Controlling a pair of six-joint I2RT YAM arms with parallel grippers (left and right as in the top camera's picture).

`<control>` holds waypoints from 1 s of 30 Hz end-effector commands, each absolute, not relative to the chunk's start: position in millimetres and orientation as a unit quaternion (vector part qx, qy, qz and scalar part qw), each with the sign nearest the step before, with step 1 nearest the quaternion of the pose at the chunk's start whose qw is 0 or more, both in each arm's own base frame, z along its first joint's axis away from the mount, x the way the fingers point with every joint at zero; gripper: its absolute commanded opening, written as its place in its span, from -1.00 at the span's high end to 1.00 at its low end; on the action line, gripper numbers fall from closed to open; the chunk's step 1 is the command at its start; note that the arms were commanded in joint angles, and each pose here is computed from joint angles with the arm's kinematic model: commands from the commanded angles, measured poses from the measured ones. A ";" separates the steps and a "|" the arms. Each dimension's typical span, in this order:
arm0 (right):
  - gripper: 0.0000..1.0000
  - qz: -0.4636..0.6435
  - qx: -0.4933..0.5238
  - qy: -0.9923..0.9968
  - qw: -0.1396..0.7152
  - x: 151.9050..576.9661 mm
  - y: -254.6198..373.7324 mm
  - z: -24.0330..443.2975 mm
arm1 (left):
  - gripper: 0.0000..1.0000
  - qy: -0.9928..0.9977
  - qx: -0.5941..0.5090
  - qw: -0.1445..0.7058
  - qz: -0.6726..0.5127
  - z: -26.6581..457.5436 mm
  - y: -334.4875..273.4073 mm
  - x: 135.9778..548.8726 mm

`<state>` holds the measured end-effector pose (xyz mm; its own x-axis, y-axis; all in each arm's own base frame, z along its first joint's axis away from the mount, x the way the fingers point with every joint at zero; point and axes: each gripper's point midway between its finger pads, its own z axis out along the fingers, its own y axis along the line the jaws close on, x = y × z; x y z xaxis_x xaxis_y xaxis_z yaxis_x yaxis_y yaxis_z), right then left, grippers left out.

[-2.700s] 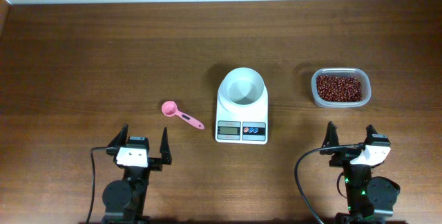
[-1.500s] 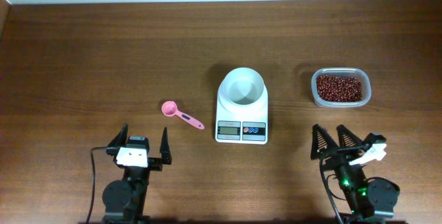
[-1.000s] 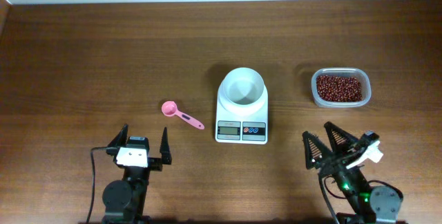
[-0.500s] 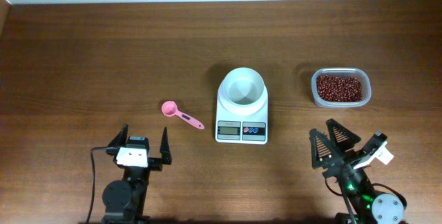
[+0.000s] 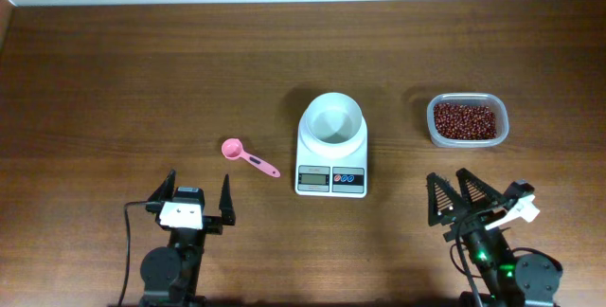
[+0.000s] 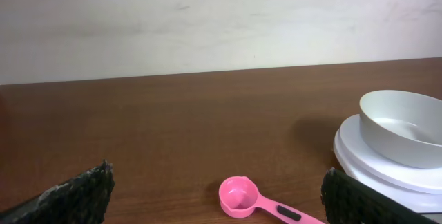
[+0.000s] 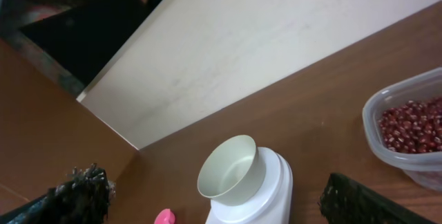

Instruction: Scoop and weigh 50g on scale

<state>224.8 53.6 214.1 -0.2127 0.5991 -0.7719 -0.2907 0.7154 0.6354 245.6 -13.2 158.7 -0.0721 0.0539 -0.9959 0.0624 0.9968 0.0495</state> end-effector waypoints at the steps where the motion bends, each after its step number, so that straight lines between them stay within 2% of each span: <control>1: -0.98 0.354 0.096 0.674 0.641 217.7 53.2 240.5 | -0.98 0.734 0.027 0.678 0.000 156.1 -9.0 245.8; 24: -0.98 0.333 0.140 0.696 0.621 192.4 45.9 271.4 | -0.98 0.734 0.027 0.678 0.000 156.1 -9.0 245.8; 30: -0.98 0.365 0.172 0.682 0.610 188.6 46.4 280.2 | -0.98 0.734 0.027 0.678 0.000 156.1 -9.0 245.8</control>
